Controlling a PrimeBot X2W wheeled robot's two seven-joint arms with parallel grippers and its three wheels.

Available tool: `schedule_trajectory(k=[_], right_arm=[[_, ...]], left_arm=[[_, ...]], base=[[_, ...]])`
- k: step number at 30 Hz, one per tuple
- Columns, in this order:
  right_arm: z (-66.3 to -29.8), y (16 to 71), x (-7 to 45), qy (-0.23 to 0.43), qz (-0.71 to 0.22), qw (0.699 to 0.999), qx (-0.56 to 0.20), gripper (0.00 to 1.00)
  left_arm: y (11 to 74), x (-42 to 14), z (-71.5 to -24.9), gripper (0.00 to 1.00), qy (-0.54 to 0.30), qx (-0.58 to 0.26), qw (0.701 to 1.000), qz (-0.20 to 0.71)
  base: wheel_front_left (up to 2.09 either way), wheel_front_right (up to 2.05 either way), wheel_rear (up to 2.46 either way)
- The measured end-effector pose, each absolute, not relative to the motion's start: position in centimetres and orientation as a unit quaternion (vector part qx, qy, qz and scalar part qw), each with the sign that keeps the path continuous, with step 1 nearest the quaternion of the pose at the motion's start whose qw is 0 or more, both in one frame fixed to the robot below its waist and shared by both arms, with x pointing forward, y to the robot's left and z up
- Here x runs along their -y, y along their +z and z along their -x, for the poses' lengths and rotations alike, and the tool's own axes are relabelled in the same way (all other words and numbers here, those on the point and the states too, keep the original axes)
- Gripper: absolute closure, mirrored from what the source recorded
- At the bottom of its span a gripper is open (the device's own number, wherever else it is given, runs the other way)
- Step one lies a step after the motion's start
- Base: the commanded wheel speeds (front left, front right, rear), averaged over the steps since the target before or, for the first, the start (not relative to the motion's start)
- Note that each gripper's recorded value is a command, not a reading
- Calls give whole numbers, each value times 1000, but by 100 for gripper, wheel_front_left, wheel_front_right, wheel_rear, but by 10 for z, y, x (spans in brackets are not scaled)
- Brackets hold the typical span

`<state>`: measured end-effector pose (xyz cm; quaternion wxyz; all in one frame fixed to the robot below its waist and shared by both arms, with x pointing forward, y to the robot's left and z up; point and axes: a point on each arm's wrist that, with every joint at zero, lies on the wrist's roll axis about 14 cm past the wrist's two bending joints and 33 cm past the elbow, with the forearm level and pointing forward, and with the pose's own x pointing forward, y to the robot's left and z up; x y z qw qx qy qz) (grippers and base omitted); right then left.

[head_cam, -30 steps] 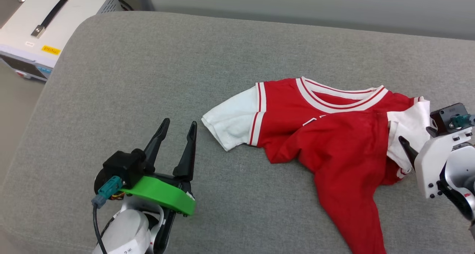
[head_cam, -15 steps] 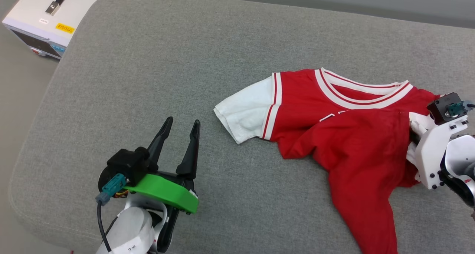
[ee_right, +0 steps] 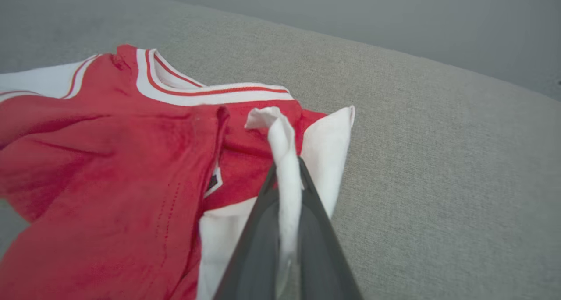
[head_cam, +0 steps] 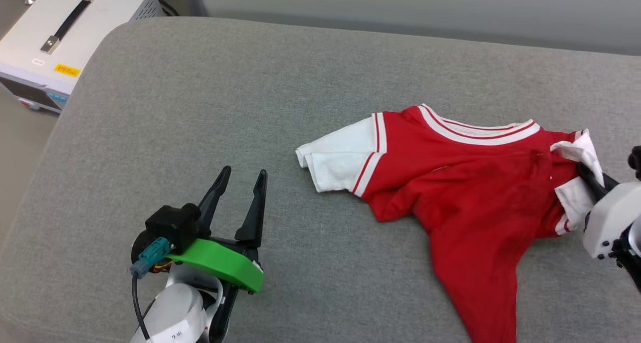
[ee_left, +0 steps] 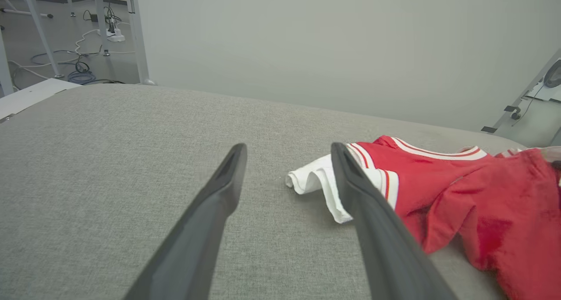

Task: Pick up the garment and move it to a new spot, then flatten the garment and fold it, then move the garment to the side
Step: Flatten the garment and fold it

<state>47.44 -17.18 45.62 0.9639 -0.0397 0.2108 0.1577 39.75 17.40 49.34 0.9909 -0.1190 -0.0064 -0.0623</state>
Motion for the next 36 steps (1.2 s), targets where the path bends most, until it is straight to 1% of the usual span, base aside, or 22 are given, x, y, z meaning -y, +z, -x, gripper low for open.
schedule_trajectory(k=[3,6,7,9,10,11,12,16,18,22,26,32,36], right_arm=[[-468,465,195,112,-11,977,-179,100],[-456,459,213,72,-46,982,-170,100],[-452,456,218,61,-54,982,-170,91],[-443,448,232,31,-72,982,-173,88],[-439,445,238,17,-78,982,-174,69],[-435,441,246,0,-84,981,-176,40],[-431,436,256,-20,-88,980,-178,0],[-410,419,295,-101,-99,971,-194,0],[-400,412,306,-129,-101,965,-203,0],[-389,406,308,-149,-101,960,-214,0],[-396,421,301,-138,-91,968,-190,0],[-424,492,276,-70,-28,994,-82,0],[-424,527,257,-22,14,999,-26,0]], left_arm=[[492,-167,-398,0,-72,3,990,120],[493,-161,-400,0,-82,3,989,120],[493,-159,-400,0,-85,4,989,120],[494,-155,-402,0,-93,4,988,120],[495,-153,-402,0,-95,5,988,120],[495,-152,-403,0,-98,4,988,120],[495,-150,-403,0,-100,3,988,119],[497,-148,-404,0,-107,5,988,115],[498,-147,-404,0,-109,5,987,114],[500,-144,-403,0,-114,5,987,115],[503,-142,-402,0,-117,9,986,117],[516,-141,-399,0,-119,27,985,121],[528,-139,-396,0,-120,47,983,132]], base=[[0,0,0],[0,0,0],[0,0,0],[0,0,0],[0,0,0],[0,0,0],[0,0,0],[0,0,0],[0,0,0],[0,0,0],[0,0,0],[0,0,0],[0,0,0]])
